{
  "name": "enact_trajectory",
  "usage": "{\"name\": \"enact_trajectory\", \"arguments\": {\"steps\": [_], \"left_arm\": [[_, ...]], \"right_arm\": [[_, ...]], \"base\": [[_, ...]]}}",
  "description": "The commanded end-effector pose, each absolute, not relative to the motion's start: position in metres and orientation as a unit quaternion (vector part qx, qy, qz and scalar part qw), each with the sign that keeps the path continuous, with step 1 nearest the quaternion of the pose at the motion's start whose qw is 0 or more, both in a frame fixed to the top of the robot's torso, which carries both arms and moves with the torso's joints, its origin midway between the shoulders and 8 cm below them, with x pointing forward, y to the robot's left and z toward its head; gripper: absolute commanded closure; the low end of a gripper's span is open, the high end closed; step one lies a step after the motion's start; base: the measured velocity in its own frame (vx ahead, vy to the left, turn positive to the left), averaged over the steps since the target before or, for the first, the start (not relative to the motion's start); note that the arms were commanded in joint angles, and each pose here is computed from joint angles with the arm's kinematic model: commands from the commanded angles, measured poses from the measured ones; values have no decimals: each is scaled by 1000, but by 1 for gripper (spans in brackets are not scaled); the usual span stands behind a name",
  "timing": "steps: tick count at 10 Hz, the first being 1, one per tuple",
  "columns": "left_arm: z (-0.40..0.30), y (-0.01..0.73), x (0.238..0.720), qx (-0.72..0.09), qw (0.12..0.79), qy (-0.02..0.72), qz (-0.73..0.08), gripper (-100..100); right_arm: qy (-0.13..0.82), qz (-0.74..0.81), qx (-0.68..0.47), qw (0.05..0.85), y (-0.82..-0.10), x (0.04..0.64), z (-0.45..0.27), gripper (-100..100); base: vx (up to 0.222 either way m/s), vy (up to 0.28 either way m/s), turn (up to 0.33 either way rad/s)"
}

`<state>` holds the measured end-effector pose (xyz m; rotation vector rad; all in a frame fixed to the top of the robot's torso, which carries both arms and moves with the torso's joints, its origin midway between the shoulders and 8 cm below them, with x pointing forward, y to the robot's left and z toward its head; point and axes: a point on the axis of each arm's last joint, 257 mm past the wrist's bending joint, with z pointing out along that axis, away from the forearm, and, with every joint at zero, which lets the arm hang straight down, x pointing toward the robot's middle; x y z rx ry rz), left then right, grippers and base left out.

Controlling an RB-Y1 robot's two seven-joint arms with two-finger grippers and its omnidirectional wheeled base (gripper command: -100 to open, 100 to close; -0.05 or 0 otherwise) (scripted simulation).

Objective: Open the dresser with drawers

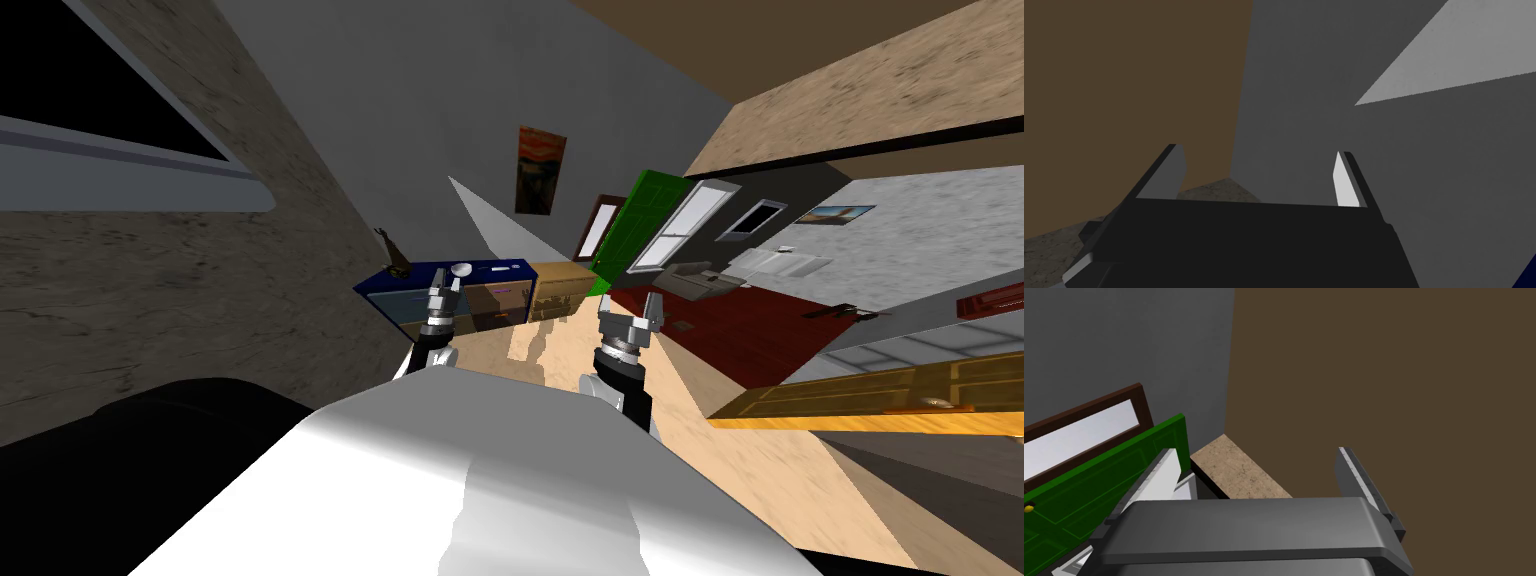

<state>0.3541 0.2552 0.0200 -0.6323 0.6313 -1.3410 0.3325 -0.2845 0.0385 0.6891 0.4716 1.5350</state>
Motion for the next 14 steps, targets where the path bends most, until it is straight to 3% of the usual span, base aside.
{"name": "enact_trajectory", "arguments": {"steps": [1,9,10,14], "left_arm": [[20,255,354,-283,693,283,-600,0],[20,255,354,-283,693,282,-600,0],[11,253,359,-275,690,303,-597,-100],[-15,258,372,-275,685,338,-583,-100]], "right_arm": [[207,674,302,642,-284,332,38,0],[207,674,302,642,-284,332,39,0],[207,674,302,642,-284,332,39,0],[207,673,303,642,-285,332,38,0]], "base": [[0,0,0],[0,0,0],[53,-8,18],[95,-24,22]]}}
